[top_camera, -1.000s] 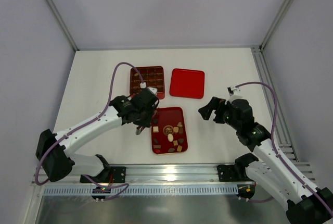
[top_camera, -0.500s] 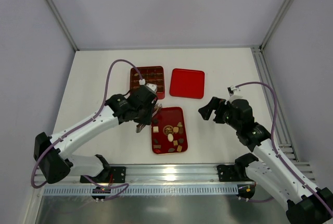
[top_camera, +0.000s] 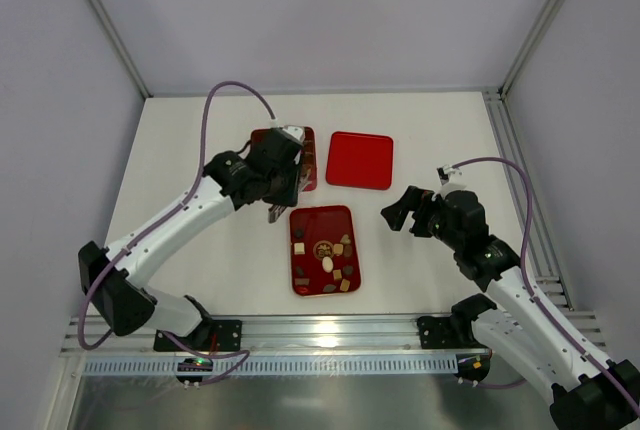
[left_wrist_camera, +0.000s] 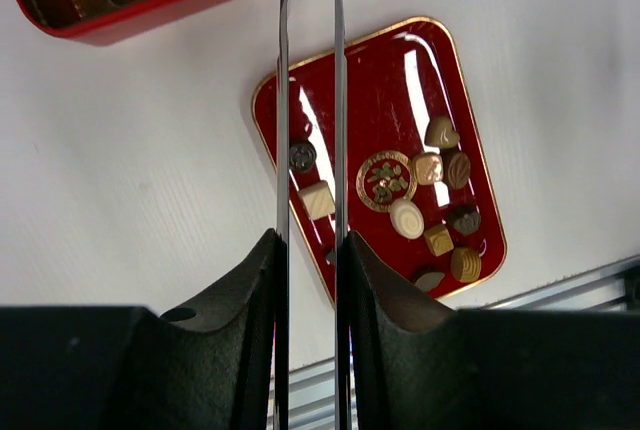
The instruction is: Pack the chocolate
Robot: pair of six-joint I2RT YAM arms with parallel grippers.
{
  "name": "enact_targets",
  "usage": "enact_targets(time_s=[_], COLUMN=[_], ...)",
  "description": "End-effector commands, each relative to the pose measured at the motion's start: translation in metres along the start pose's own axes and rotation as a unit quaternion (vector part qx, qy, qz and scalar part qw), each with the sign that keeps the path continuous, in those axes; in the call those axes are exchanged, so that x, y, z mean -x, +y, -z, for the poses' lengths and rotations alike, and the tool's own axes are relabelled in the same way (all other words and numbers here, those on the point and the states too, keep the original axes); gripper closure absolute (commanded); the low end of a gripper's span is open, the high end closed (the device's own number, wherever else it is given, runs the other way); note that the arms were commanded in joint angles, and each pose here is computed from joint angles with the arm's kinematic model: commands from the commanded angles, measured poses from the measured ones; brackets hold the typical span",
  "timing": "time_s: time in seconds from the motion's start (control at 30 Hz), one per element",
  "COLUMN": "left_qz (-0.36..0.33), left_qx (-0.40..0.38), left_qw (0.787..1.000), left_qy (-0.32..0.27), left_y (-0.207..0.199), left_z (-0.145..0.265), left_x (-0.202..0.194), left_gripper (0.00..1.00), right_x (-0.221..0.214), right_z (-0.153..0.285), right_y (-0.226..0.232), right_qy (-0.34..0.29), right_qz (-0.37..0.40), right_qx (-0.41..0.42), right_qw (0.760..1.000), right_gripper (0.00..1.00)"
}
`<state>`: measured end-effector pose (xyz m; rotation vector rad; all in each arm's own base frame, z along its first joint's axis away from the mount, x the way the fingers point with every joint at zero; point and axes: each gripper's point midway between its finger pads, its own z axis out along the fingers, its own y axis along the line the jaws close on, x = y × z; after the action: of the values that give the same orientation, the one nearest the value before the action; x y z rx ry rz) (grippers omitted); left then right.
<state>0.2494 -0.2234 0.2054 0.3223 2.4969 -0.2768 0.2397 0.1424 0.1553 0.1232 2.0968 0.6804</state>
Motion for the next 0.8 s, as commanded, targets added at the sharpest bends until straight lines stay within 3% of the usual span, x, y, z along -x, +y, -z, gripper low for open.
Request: enact_targets(time_s=[0.0,0.47,0.77], left_qz=[0.007,0.027,0.026], left_qx=[0.004,0.062,0.058], left_qw=[0.999,0.996,0.997], left_qy=[-0.045,-0.058,-0.05], left_y=[0.006,0.052,0.058], left_z=[0.0,-0.075,-0.109], left_x=[0.044,0.129,0.142], left_gripper=[0.72,0.72,0.72], right_x=[0.01,0.015,0.014], right_z=[0.0,0.003,0.002], right_y=[0.005,0.008,0.008], right_qy=[-0.02,-0.018,-0.015], right_qz=[0.005,0.012,0.013], right_qx=[0.008,0.008,0.008], right_qw=[1.0,1.0,1.0], right_gripper=[0.0,0.0,0.0])
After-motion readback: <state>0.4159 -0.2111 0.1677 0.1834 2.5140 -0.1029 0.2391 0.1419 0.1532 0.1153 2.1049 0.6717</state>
